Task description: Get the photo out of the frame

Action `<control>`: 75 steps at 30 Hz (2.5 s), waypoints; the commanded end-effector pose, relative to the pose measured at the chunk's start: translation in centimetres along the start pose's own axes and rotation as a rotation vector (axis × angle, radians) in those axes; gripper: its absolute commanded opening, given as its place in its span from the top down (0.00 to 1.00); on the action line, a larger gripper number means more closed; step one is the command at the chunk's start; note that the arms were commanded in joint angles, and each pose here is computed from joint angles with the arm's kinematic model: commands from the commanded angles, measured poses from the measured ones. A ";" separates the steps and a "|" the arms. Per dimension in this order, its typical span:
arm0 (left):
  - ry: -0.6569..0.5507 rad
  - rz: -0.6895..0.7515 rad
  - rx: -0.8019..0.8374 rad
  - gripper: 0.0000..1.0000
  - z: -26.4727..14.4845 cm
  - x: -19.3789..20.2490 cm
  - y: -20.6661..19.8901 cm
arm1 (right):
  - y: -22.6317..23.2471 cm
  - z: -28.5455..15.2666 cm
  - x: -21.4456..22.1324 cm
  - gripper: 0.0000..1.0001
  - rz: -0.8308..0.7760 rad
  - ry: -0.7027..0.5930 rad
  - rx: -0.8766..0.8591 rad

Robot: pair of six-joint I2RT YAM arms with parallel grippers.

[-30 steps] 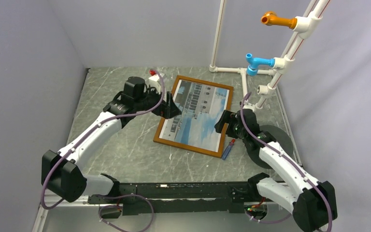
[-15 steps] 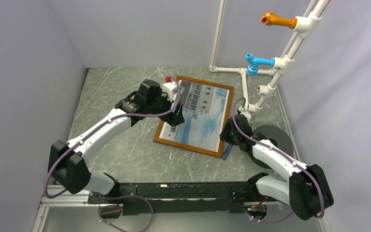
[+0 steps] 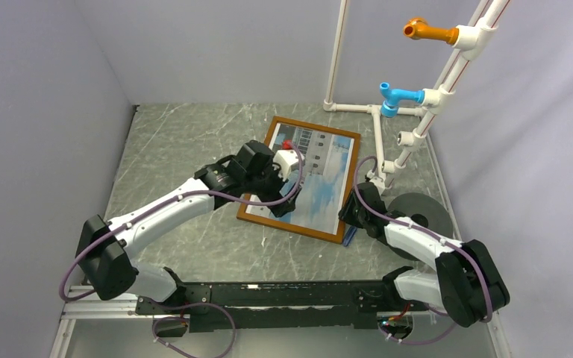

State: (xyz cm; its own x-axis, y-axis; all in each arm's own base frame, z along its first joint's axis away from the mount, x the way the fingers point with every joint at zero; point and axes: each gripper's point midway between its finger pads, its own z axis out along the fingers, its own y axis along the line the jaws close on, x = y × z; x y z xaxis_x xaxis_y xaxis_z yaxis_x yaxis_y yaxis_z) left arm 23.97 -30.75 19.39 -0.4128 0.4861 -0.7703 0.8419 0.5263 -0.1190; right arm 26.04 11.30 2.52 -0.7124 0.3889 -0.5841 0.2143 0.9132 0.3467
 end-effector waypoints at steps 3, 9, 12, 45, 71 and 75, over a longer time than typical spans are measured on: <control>0.016 0.087 -0.022 0.01 0.7 0.1 -1.0 | 0.7 0.8 -0.5 0.63 0.025 -0.047 -0.037; 0.035 0.141 -0.027 0.01 1.6 0.8 -2.4 | 0.8 0.9 -0.5 0.68 0.019 -0.047 -0.041; 0.059 0.183 -0.029 0.01 2.3 1.4 -3.3 | 0.9 0.8 -0.6 0.73 0.015 -0.044 -0.041; 0.278 0.665 -0.480 0.01 8.8 7.5 -6.5 | 7.7 -5.6 -3.9 1.00 0.140 0.018 -0.266; -0.042 -0.016 -0.219 0.01 2.0 8.3 -10.3 | 5.4 -1.5 0.9 0.25 0.048 0.181 -0.117; -0.084 -0.153 -0.220 0.01 1.8 9.4 -10.1 | 4.8 -0.7 1.6 0.39 0.041 0.185 -0.066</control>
State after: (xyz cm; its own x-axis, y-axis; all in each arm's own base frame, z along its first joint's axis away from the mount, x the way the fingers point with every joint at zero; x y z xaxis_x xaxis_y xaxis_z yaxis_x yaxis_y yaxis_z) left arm 13.42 -32.06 13.60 -0.3563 0.4757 -0.8043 0.7283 0.6806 0.0799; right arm 24.47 16.15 3.74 -0.8391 0.3824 -0.3870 0.1987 0.8776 0.4363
